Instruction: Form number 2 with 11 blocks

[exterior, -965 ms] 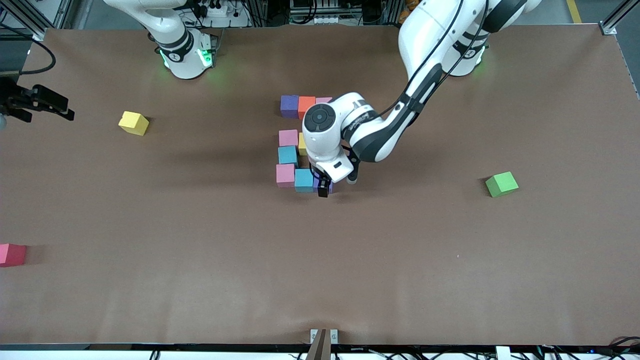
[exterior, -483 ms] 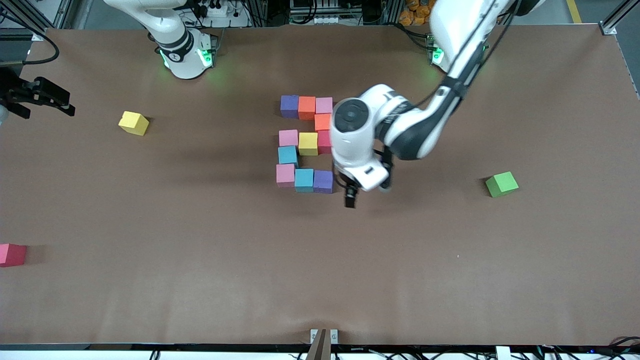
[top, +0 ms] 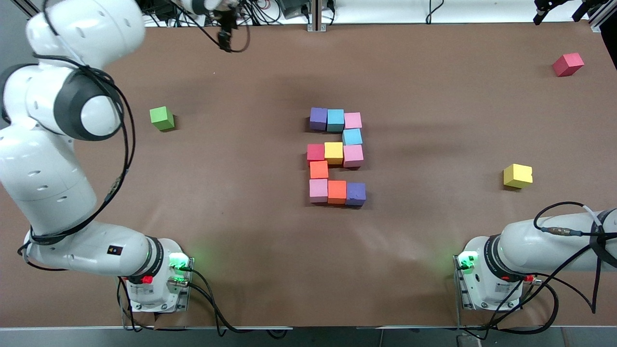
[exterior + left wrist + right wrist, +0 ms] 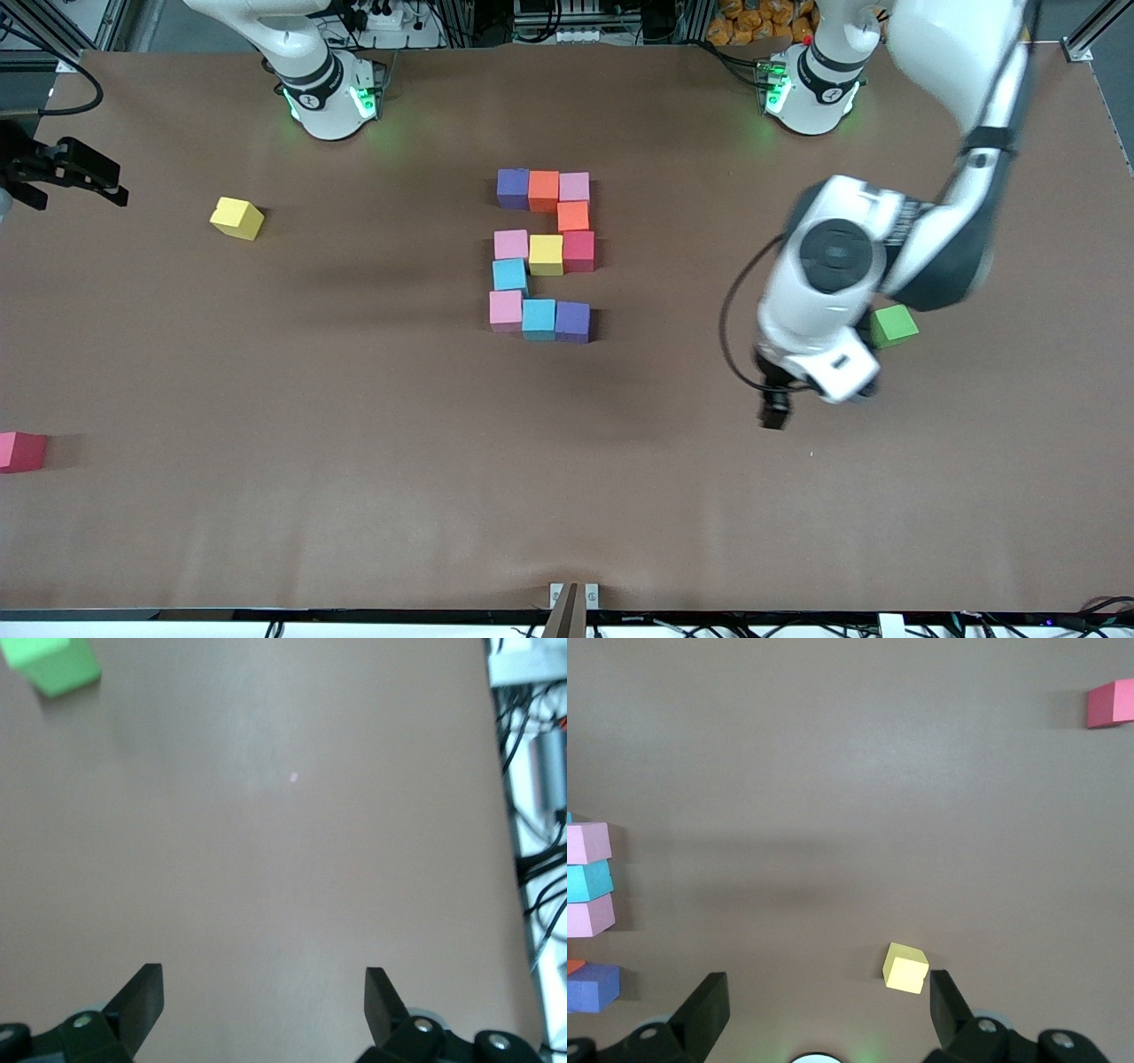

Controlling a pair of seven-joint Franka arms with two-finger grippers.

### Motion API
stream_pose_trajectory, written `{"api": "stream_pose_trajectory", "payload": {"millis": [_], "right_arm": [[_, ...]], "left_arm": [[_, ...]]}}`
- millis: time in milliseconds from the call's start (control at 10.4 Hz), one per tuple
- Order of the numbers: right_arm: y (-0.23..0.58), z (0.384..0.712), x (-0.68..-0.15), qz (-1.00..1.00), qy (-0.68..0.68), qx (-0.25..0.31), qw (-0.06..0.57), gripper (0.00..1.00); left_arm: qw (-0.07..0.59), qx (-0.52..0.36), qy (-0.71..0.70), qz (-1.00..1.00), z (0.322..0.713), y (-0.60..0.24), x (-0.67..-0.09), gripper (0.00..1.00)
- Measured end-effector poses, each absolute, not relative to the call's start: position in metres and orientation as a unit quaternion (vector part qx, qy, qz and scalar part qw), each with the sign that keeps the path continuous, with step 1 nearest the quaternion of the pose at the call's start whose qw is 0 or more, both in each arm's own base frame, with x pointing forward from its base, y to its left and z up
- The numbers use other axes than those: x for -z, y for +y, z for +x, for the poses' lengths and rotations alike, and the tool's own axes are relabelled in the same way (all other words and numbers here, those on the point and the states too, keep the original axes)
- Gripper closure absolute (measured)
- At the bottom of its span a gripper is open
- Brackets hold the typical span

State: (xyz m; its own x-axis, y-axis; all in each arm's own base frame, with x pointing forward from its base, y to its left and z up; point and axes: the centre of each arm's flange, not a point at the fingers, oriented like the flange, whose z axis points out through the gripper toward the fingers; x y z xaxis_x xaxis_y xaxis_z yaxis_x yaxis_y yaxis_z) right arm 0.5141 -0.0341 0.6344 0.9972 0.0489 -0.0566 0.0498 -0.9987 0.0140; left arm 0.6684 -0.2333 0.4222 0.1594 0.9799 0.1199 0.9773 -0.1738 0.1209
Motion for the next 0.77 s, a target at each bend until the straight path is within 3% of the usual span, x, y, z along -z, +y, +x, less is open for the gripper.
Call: {"api": "stream_pose_trajectory", "payload": {"millis": [386, 772], "right_arm": [[-0.027, 0.516, -0.636, 0.999, 0.035, 0.025, 0.028, 0.00], [-0.024, 0.517, -0.645, 0.999, 0.036, 0.011, 0.028, 0.00]], "left_arm": [[-0.009, -0.062, 0.557, 0.828, 0.663, -0.165, -0.483, 0.00], [-0.055, -0.028, 0.401, 0.914, 0.628, -0.164, -0.494, 0.00]]}}
